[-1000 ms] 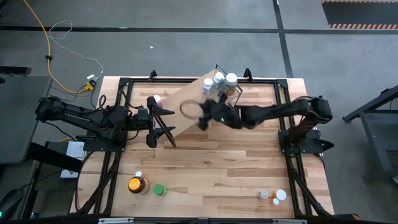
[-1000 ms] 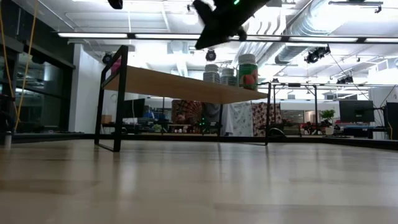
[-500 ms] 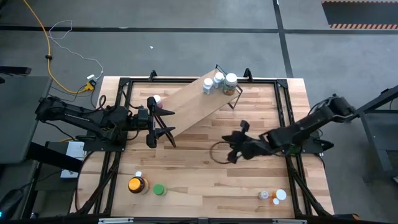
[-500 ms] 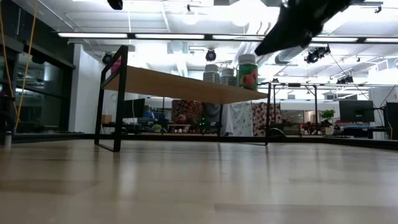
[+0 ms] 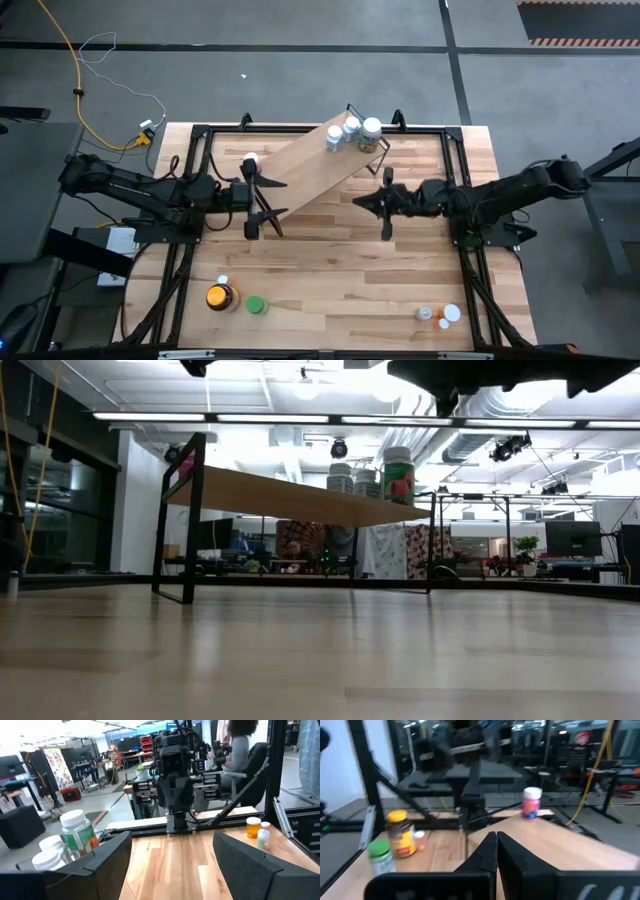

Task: Pick and place medicine bottles onto shelf by color
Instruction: Put the yellow medicine bottle on the shelf

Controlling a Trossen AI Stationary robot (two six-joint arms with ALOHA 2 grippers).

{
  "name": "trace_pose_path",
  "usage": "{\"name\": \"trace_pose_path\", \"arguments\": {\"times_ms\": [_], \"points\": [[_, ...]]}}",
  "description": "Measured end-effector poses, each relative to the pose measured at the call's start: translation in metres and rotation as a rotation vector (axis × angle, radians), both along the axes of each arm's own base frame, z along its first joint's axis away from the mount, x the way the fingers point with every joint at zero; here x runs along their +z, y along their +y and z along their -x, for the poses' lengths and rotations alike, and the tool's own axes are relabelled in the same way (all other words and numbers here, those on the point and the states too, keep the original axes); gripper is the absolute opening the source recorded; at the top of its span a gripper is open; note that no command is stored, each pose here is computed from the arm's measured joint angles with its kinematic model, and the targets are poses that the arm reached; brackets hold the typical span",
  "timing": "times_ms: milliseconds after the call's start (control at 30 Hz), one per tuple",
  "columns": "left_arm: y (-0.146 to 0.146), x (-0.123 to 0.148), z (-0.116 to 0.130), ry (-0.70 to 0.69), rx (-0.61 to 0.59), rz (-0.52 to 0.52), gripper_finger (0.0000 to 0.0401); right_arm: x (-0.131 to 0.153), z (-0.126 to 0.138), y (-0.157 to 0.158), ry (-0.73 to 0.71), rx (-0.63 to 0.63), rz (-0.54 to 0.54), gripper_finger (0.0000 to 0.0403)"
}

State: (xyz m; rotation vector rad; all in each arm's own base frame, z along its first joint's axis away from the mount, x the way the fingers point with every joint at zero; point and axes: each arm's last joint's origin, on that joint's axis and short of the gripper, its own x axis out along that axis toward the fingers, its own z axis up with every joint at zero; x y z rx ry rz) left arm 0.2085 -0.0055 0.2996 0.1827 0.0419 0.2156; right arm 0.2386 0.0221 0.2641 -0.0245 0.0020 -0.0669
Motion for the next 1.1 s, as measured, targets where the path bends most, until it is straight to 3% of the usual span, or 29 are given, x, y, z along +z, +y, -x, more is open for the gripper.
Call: {"name": "trace_pose_path", "arguments": {"times_ms": [233, 467, 667, 933, 1100], "points": [[-0.008, -0.006, 0.0, 0.055, -0.067, 0.088, 0.0268, 0.009, -0.004, -0.008, -0.028, -0.033, -0.032, 0.0], [-0.057, 0.0, 0.006, 0.254, -0.195, 0.216, 0.0269, 0.008, -0.004, -0.008, -0.028, -0.03, -0.083, 0.0], [-0.104, 0.006, 0.022, 0.431, -0.124, 0.223, 0.0269, 0.009, -0.004, -0.008, -0.03, -0.03, -0.094, 0.0], [-0.143, -0.006, 0.036, 0.608, -0.111, 0.422, 0.0269, 0.009, -0.004, -0.008, -0.027, -0.031, -0.06, 0.0], [-0.155, -0.023, 0.039, 0.736, -0.086, 0.473, 0.027, 0.008, -0.004, -0.008, -0.026, -0.04, -0.048, 0.0]]}}
